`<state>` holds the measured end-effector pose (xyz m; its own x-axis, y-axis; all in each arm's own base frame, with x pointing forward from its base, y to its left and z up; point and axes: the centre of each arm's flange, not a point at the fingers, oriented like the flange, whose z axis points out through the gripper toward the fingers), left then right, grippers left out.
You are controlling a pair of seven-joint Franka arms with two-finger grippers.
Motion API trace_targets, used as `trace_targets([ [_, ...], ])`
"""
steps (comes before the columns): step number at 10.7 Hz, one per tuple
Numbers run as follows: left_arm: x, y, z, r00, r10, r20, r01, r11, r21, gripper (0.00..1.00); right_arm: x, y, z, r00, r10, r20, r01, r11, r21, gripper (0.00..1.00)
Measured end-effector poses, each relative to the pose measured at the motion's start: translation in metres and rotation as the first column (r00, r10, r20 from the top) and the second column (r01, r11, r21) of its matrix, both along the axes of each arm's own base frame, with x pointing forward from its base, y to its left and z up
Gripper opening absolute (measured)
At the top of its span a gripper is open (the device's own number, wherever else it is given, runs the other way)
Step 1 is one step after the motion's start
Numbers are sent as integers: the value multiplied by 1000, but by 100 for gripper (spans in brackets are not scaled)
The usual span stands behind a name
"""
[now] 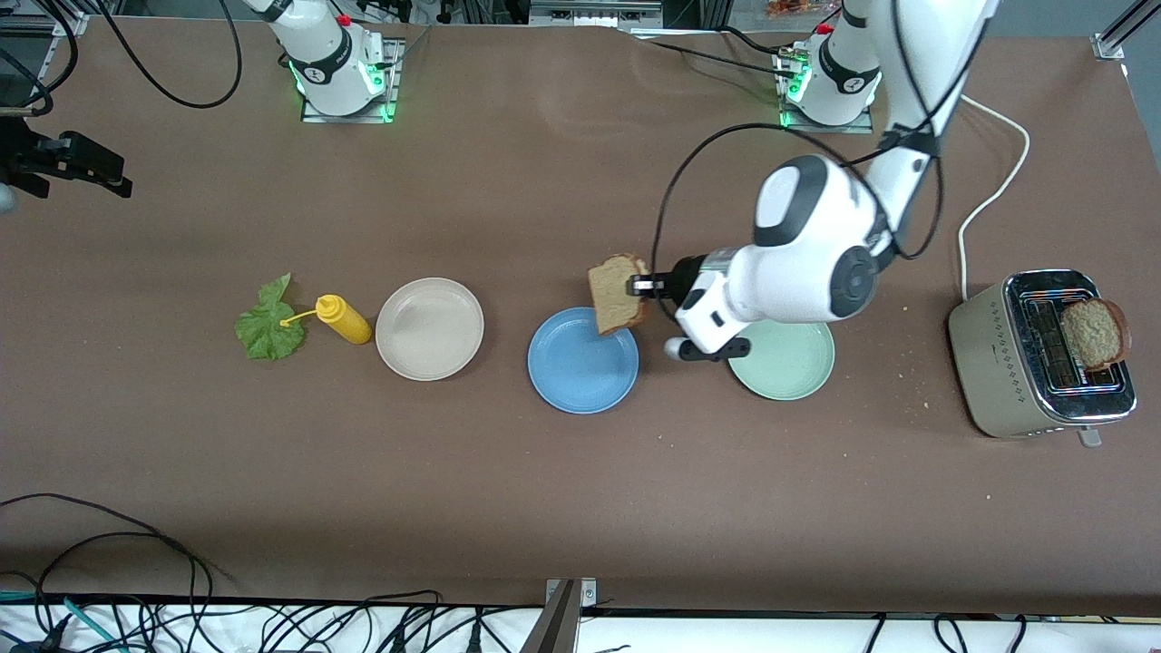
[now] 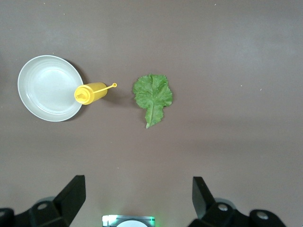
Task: Make sandwich in blue plate with both arms
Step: 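Carry the bread slice with the left gripper to the blue plate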
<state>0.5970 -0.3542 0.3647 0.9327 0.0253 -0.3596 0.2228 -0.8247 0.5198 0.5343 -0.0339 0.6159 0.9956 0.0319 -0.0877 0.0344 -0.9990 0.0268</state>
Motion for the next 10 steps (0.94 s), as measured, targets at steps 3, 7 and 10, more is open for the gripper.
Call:
trace_targets([
  [3,-3,-40,-50,997,44,67,-44,999,-7,10,0,0,0,1000,0,0,0,1000,0,100],
  [7,3,-42,-90,952,-145,270,148,989,6,10,0,0,-1,1000,-1,-5,1,1000,0,100],
  [10,9,-44,-83,939,-161,304,169,986,0,10,-1,0,-1,1000,-1,-10,1,1000,0,100],
])
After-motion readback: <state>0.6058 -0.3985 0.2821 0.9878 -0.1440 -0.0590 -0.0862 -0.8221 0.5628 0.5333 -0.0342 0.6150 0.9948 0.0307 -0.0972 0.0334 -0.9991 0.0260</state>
